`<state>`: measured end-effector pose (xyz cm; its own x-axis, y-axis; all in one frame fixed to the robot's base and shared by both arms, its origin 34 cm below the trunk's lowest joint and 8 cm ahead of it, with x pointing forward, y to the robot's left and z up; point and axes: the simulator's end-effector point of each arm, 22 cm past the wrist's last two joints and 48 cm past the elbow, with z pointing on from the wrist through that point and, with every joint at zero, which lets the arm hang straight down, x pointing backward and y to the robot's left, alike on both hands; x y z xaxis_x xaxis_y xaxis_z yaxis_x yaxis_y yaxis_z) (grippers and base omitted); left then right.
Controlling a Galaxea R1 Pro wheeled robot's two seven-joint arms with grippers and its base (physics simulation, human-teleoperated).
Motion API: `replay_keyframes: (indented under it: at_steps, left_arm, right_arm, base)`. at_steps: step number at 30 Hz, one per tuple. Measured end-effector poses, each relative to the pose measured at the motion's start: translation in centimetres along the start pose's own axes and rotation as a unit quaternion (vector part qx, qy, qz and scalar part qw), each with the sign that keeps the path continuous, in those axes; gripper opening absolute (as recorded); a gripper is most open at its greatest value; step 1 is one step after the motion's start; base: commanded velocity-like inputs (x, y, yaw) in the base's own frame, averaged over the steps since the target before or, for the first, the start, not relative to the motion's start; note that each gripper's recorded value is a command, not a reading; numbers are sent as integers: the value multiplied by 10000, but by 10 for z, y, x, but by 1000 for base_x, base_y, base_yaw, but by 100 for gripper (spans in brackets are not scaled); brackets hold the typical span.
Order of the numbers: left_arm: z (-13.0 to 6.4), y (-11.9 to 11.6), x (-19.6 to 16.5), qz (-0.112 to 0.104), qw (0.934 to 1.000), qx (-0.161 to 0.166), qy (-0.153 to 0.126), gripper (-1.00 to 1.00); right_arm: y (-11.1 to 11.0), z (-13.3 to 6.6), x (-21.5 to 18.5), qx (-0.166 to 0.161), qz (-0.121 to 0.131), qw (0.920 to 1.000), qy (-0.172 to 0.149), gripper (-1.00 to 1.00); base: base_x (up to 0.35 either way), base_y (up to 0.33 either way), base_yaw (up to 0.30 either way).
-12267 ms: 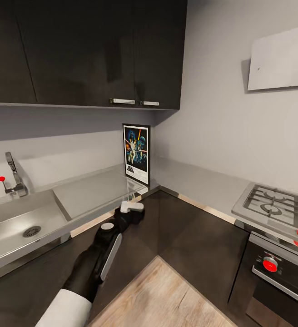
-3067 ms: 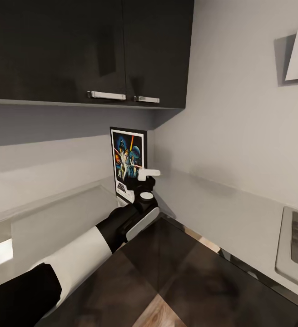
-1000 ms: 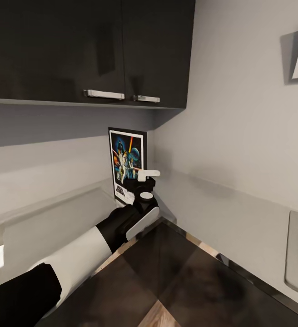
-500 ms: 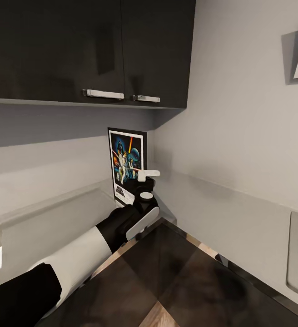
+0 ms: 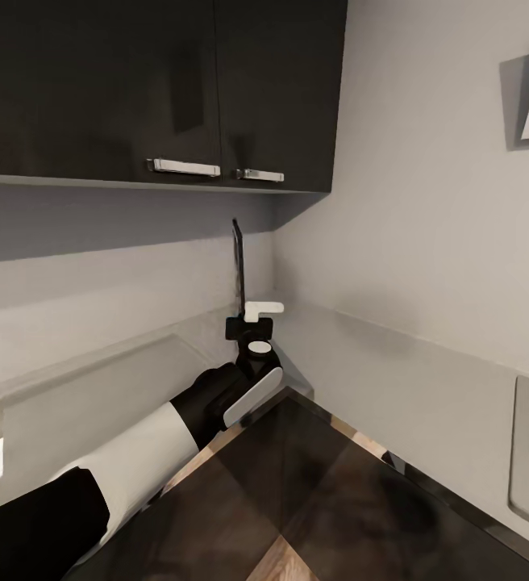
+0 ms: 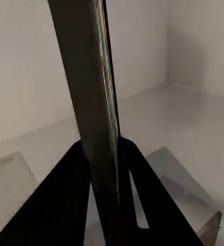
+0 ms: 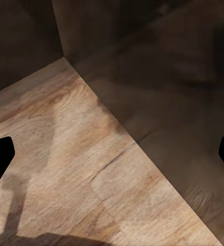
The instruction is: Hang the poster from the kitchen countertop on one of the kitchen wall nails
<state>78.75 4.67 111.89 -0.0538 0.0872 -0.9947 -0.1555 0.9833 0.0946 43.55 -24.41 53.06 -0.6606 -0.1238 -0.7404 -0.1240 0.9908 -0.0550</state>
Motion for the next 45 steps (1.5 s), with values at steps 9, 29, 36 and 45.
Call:
replay_keyframes:
  at_steps: [9, 29, 36, 45]
  left_arm:
    - [-1, -1, -2, -16, 10000, 15, -16, -100]
    - [-1, -2, -2, -23, 10000, 31, -19, -100]
    - [-1, -1, -2, -40, 10000, 25, -13, -100]
    - [-1, -1, -3, -66, 10000, 31, -8, -100]
  right_arm:
    - [0, 0, 0, -1, 2, 10000, 0, 100]
    - [-3, 0, -1, 18, -1, 10000, -12, 100]
    - [-4, 1, -1, 31, 3, 10000, -21, 100]
    - [-6, 0, -1, 50, 8, 10000, -20, 100]
  base:
    - [-79, 0, 0]
    - [-331, 0, 0]
    - [-343, 0, 0]
    - [-343, 0, 0]
